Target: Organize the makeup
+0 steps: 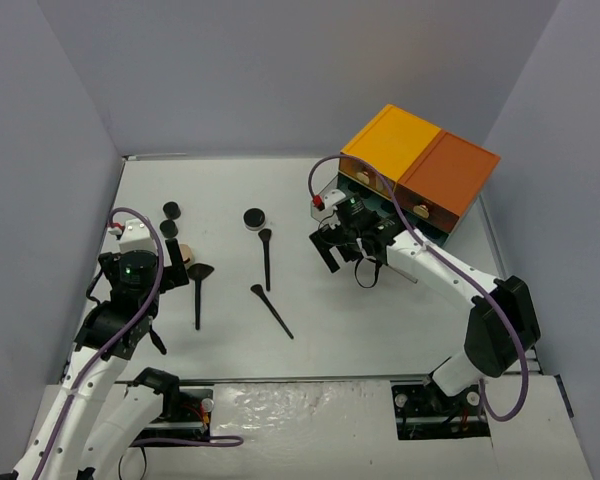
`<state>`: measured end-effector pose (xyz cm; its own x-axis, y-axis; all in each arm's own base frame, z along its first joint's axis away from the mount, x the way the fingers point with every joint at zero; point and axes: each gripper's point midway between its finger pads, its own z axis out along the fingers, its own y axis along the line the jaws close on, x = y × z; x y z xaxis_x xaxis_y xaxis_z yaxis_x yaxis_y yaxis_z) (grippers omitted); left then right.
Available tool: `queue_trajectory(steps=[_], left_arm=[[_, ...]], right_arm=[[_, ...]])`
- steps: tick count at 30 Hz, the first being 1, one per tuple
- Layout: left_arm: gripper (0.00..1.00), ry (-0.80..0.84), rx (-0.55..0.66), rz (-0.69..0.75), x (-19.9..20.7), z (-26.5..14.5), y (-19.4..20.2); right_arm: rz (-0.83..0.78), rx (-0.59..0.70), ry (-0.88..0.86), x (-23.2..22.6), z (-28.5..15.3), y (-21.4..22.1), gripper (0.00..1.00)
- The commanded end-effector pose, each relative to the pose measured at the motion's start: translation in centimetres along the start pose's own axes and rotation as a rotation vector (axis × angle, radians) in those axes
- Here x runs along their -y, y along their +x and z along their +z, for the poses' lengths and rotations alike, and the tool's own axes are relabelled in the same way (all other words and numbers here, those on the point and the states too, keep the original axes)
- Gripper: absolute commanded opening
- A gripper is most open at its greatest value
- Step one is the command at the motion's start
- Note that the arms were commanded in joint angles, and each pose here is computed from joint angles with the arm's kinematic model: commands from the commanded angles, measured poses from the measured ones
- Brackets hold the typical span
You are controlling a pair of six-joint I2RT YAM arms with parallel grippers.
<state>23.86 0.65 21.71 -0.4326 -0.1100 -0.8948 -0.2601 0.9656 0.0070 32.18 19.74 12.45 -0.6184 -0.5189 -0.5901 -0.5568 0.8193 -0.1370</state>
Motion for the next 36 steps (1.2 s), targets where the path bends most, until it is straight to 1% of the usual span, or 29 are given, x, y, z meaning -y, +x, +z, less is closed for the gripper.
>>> queue_trajectory(steps=[1, 5, 7, 10, 14, 18, 20, 25, 27, 31, 32, 33, 35, 36], left_arm=[[0.97, 0.006, 0.056, -0.026, 0.3, 0.0, -1.9], [0.97, 0.004, 0.053, -0.026, 0.2, 0.0, -1.9], [0.97, 0.005, 0.053, -0.025, 0.3, 0.0, -1.8], [0.97, 0.005, 0.055, -0.028, 0.2, 0.0, -1.9], [0.97, 0.001, 0.056, -0.031, 0.2, 0.0, -1.9], [0.97, -0.004, 0.058, -0.035, 0.1, 0.0, -1.9], [0.97, -0.008, 0.06, -0.038, 0.0, -0.1, -2.0], [0.97, -0.018, 0.067, -0.045, -0.3, -0.2, -2.0], [0.97, -0.018, 0.067, -0.044, -0.3, -0.2, -2.0], [0.97, -0.018, 0.063, -0.042, -0.3, -0.2, -1.9], [0.97, -0.02, 0.062, -0.042, -0.3, -0.2, -1.9], [0.97, -0.024, 0.063, -0.042, -0.4, -0.2, -1.9], [0.97, -0.024, 0.062, -0.041, -0.4, -0.2, -1.9], [0.97, -0.024, 0.065, -0.042, -0.4, -0.2, -1.9]], right_arm=[[0.029, 0.069, 0.019, -1.4, -2.4, -1.9, 0.99], [0.044, 0.135, 0.088, -0.4, -4.6, -4.0, 0.99], [0.038, 0.185, 0.095, -0.6, -6.3, -5.7, 0.99], [0.027, 0.243, 0.1, -1.4, -8.6, -7.4, 0.99], [0.052, 0.264, 0.04, -4.0, -9.2, -7.9, 0.99], [0.067, 0.223, -0.059, -8.1, -7.3, -6.7, 0.97], [0.071, 0.202, -0.137, -11.2, -5.8, -5.8, 0.96], [0.055, 0.175, -0.21, -16.7, -2.5, -3.9, 0.88], [0.042, 0.149, -0.209, -18.0, -0.8, -2.8, 0.85], [0.024, 0.143, -0.221, -20.3, 1.6, -1.9, 0.76], [0.021, 0.137, -0.218, -20.6, 2.1, -1.5, 0.74], [0.018, 0.123, -0.2, -20.7, 3.2, -0.8, 0.7], [0.004, 0.09, -0.19, -21.1, 4.9, 0.7, 0.67], [0.004, 0.094, -0.196, -21.4, 5.2, 0.9, 0.64]])
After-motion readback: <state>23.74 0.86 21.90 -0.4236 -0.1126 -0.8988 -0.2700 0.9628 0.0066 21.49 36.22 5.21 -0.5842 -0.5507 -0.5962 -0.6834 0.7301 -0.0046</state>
